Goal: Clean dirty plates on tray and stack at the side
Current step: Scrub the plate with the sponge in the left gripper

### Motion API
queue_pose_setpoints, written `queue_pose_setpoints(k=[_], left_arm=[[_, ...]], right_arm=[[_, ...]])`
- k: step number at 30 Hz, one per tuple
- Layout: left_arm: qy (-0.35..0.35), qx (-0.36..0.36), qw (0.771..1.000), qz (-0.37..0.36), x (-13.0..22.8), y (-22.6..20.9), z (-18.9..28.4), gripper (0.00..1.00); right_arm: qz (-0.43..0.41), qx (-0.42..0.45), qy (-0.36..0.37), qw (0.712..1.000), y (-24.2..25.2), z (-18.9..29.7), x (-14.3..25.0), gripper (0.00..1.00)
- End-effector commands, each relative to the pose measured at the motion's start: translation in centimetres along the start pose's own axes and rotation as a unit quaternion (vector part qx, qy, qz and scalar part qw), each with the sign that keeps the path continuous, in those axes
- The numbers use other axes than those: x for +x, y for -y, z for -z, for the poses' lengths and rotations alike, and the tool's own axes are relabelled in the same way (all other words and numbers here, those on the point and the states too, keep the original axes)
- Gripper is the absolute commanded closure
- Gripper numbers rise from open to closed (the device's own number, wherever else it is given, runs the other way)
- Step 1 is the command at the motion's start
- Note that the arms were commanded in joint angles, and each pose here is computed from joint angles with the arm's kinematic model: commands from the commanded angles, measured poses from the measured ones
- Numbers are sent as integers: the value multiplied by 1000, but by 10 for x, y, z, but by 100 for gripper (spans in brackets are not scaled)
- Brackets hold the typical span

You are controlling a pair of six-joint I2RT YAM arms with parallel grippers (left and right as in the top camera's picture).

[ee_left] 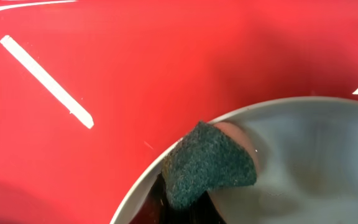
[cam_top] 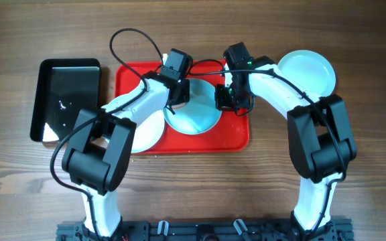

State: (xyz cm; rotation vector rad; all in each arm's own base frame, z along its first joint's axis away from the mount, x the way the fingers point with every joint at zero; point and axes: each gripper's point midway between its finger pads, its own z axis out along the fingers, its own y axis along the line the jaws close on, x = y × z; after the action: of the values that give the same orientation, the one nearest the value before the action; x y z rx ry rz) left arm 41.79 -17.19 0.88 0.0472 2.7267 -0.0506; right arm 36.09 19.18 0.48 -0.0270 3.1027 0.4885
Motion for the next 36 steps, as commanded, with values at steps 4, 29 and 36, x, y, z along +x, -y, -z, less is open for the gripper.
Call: queue_pose_setpoints(k=[4, 29, 36], left_arm=[[-49, 176, 983, -11, 17, 57, 45, 96], [-62, -93, 993, -46, 41, -29, 2, 96], [-27, -105, 994, -19, 12, -61, -2, 96]], right_arm=[[-10, 25, -18, 999, 14, -10, 7, 96], [-11, 27, -23, 999, 15, -10, 10, 96], [-11, 27, -23, 999, 15, -10, 10, 96]])
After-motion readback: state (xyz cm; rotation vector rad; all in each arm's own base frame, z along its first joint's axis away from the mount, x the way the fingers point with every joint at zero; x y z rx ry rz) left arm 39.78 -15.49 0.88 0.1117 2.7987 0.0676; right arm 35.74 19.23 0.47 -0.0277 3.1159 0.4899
